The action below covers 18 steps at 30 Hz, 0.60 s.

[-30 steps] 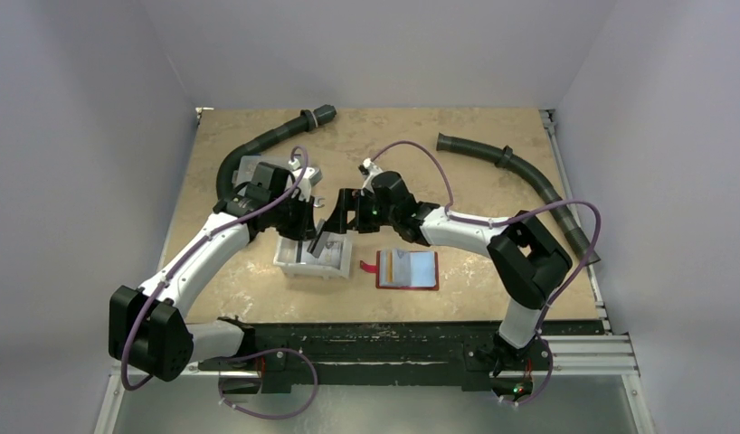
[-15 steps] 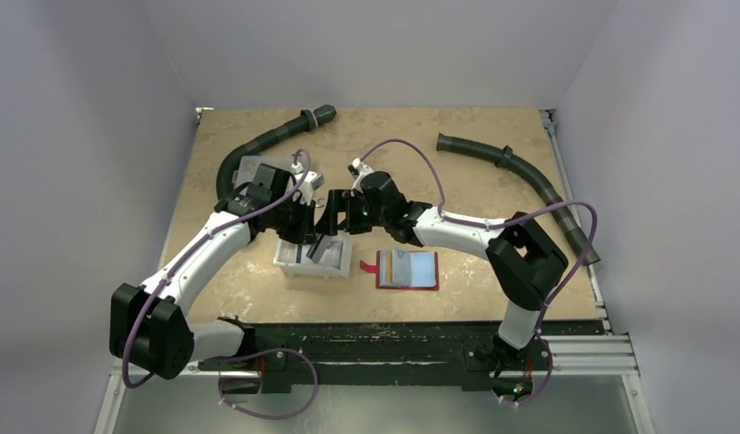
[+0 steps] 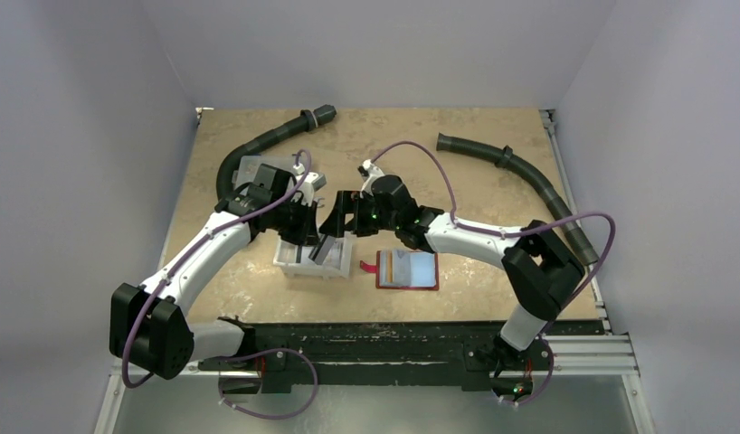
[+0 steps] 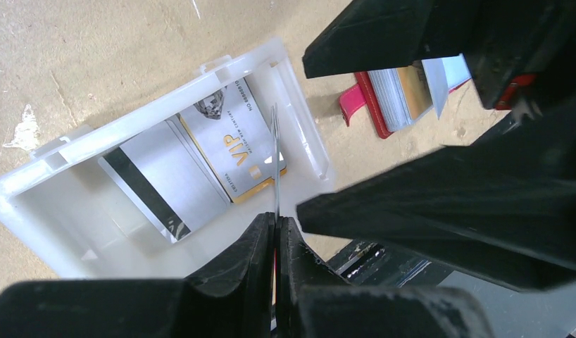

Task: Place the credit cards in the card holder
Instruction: Pick up the credit card from the storage box.

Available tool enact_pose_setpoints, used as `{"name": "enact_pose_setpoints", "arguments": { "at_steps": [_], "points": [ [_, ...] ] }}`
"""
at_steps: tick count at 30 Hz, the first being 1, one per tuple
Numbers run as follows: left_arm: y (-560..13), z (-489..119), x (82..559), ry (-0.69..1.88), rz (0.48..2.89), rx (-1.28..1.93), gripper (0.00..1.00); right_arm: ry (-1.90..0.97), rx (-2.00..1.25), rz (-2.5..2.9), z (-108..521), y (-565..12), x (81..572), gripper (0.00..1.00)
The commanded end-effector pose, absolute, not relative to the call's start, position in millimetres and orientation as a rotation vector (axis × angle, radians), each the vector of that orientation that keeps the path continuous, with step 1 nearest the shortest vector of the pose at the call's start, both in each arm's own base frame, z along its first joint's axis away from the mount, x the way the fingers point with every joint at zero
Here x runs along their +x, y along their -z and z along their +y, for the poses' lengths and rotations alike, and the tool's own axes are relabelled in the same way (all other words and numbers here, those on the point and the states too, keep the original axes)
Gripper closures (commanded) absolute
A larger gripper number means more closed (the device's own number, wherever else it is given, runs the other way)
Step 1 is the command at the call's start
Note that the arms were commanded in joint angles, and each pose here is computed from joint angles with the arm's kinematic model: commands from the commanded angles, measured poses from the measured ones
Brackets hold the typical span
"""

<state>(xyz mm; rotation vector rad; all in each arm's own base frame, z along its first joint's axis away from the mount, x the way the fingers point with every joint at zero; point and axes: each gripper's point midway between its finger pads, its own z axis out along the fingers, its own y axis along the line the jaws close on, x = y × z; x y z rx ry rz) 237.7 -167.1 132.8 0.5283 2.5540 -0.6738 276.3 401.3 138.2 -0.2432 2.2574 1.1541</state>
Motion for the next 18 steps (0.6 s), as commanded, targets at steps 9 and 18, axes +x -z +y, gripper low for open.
{"name": "enact_pose_setpoints", "arguments": {
  "at_steps": [9, 18],
  "points": [
    [-153.9, -172.4, 243.5, 0.696, 2.480, 0.554, 1.00, -1.194, -0.254, 2.197, 402.6, -151.6, 277.8, 0.09],
    [-158.9, -172.3, 244.0, 0.695, 2.463, 0.552, 1.00, -1.186, -0.250, 2.232, 404.5, -137.0, 278.1, 0.12]
  ]
}}
